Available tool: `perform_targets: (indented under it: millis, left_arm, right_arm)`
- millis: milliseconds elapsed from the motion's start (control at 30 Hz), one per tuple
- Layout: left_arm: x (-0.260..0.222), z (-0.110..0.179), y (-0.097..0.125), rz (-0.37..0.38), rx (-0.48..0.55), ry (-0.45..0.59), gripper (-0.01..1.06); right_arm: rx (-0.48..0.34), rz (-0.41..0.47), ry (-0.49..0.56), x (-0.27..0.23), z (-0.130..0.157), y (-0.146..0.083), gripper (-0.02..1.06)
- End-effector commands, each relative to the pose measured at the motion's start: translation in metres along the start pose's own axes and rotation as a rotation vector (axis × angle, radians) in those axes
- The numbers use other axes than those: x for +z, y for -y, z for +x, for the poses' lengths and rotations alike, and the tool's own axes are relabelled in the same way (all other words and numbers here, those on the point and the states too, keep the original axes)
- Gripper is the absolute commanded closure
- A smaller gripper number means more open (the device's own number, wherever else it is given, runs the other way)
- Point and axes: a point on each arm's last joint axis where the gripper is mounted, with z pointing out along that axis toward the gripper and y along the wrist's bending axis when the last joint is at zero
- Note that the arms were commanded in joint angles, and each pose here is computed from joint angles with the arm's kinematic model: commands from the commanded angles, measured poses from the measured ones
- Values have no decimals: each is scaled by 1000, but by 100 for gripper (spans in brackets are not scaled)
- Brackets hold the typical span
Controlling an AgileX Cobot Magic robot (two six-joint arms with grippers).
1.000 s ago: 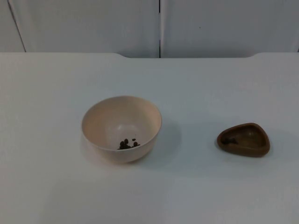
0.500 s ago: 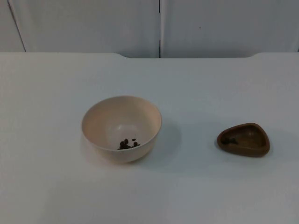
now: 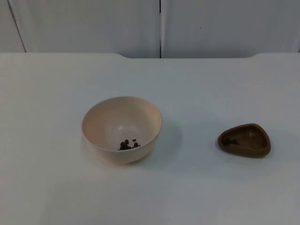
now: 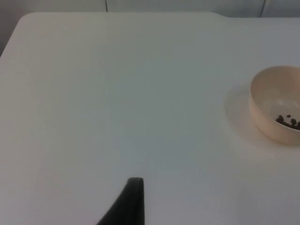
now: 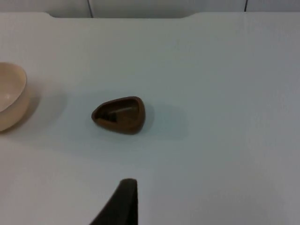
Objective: Pick up the bowl with the left hand and pour the coffee beans from the cup into the bowl with the right hand.
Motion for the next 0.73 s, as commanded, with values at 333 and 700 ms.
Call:
perform_targets:
  millis: [333, 700]
  left_arm:
    - [1, 1, 0, -6, -5, 1, 0]
    - [1, 1, 0, -6, -5, 1, 0]
  right_arm:
    - [8, 22, 12, 0, 0, 0, -1]
    - [-18, 35, 8, 0, 0, 1, -1]
